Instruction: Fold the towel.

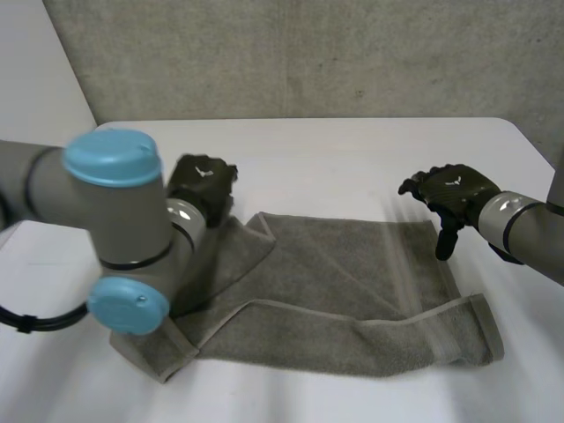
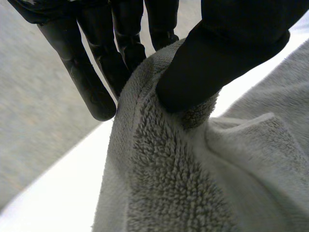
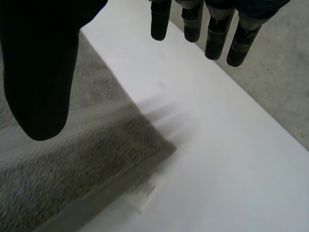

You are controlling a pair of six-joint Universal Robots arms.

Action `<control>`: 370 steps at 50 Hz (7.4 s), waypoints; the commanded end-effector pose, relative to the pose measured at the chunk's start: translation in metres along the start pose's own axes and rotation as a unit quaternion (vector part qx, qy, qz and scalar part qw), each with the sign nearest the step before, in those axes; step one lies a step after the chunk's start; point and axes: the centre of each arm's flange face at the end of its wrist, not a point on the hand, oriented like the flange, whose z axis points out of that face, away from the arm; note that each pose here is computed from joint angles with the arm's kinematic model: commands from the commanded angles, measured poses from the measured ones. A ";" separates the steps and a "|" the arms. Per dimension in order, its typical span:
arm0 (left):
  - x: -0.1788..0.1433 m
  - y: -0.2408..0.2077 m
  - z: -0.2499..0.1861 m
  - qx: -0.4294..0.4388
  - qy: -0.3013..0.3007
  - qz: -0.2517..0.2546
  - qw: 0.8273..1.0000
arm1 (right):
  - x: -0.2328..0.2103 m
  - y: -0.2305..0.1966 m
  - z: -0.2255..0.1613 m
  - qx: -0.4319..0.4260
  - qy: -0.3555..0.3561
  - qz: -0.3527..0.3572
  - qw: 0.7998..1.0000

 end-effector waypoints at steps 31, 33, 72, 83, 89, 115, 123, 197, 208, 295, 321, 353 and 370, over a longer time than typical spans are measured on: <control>-0.047 -0.112 -0.165 0.238 0.009 0.014 0.971 | -0.121 -0.056 0.066 0.141 -0.270 0.228 0.925; -0.048 -0.112 -0.166 0.239 0.008 0.013 0.971 | -0.126 -0.053 0.069 0.139 -0.276 0.230 0.923; -0.118 -0.187 -0.083 0.480 -0.090 -0.058 0.871 | 0.014 -0.210 -0.066 0.505 0.039 -0.007 0.862; -0.072 -0.070 -0.055 0.317 -0.029 -0.088 0.944 | -0.056 -0.108 -0.025 0.272 -0.100 0.006 0.957; -0.068 -0.007 -0.055 0.224 -0.030 -0.097 0.969 | -0.106 -0.018 -0.019 0.045 -0.215 -0.051 0.974; -0.085 -0.064 -0.083 0.316 -0.029 -0.109 0.942 | -0.104 0.008 -0.012 0.024 -0.158 0.163 0.973; -0.091 -0.071 -0.091 0.331 -0.033 -0.119 0.935 | -0.102 0.009 0.006 0.043 -0.145 0.182 0.972; -0.105 0.016 0.003 0.101 -0.003 -0.163 0.981 | 0.043 -0.032 -0.012 -0.054 0.026 -0.079 0.995; -0.146 -0.096 0.043 0.264 -0.037 -0.104 0.958 | 0.092 -0.129 0.004 0.237 0.201 -0.087 0.947; -0.137 0.049 -0.022 0.151 -0.025 -0.217 0.964 | 0.023 0.084 -0.004 -0.063 0.005 0.186 0.980; -0.152 -0.037 -0.074 0.240 -0.031 -0.176 0.954 | 0.089 -0.083 -0.098 0.137 0.079 0.046 0.986; -0.144 -0.002 0.027 0.026 0.008 -0.216 0.976 | 0.057 -0.055 0.000 0.006 0.076 -0.121 0.990; -0.197 -0.203 -0.001 0.460 -0.080 -0.112 0.877 | 0.110 -0.209 -0.063 0.415 0.302 -0.110 0.851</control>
